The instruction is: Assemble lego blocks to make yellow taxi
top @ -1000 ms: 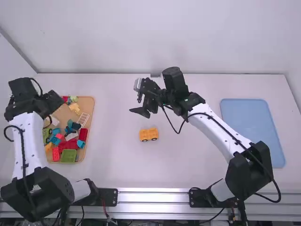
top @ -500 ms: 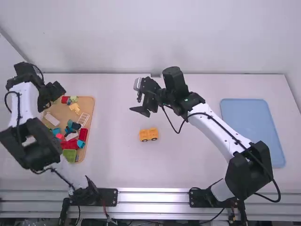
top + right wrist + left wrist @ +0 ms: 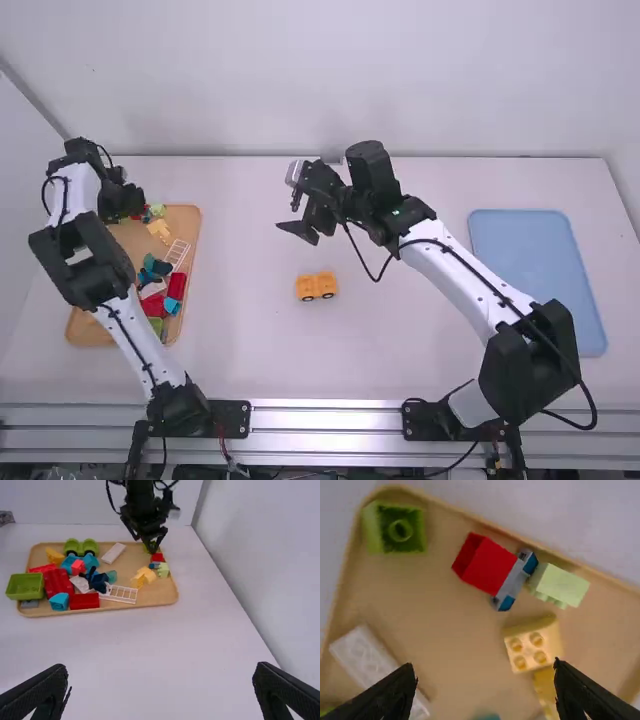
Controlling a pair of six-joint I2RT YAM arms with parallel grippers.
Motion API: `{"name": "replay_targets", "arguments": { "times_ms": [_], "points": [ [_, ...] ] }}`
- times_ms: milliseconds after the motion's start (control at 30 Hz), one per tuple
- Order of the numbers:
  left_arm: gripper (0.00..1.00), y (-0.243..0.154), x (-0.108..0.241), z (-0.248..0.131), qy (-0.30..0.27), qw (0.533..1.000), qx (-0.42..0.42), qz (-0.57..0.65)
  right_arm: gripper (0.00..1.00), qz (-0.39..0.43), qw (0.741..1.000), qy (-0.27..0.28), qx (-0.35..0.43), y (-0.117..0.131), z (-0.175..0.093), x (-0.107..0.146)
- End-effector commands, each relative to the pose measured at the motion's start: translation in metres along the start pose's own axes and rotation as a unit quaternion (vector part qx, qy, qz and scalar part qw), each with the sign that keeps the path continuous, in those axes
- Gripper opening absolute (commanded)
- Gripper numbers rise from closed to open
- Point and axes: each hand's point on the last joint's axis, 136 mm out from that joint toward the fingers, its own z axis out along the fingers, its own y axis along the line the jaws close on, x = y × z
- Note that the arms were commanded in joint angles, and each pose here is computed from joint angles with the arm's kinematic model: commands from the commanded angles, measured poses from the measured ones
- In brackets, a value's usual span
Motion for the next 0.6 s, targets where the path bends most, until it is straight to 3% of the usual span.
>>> {"name": "replay_targets", "arguments": {
  "times_ms": [0, 133, 567],
  "points": [
    [0.75, -0.015, -0.003, 0.015, -0.004, 0.985, 0.029, 0.169, 0.98, 0.001, 1.0, -0.004, 0.004, -0.006, 0.0, -0.006],
    [0.71, -0.026, -0.001, 0.021, -0.011, 0.959, 0.053, 0.279, 0.98, 0.0, 1.0, -0.005, 0.004, -0.006, 0.001, -0.006],
    [0.55, -0.037, 0.011, 0.049, -0.018, 0.898, 0.055, 0.436, 0.99, 0.032, 0.999, 0.0, 0.026, -0.014, 0.0, -0.005]
  ]
}}
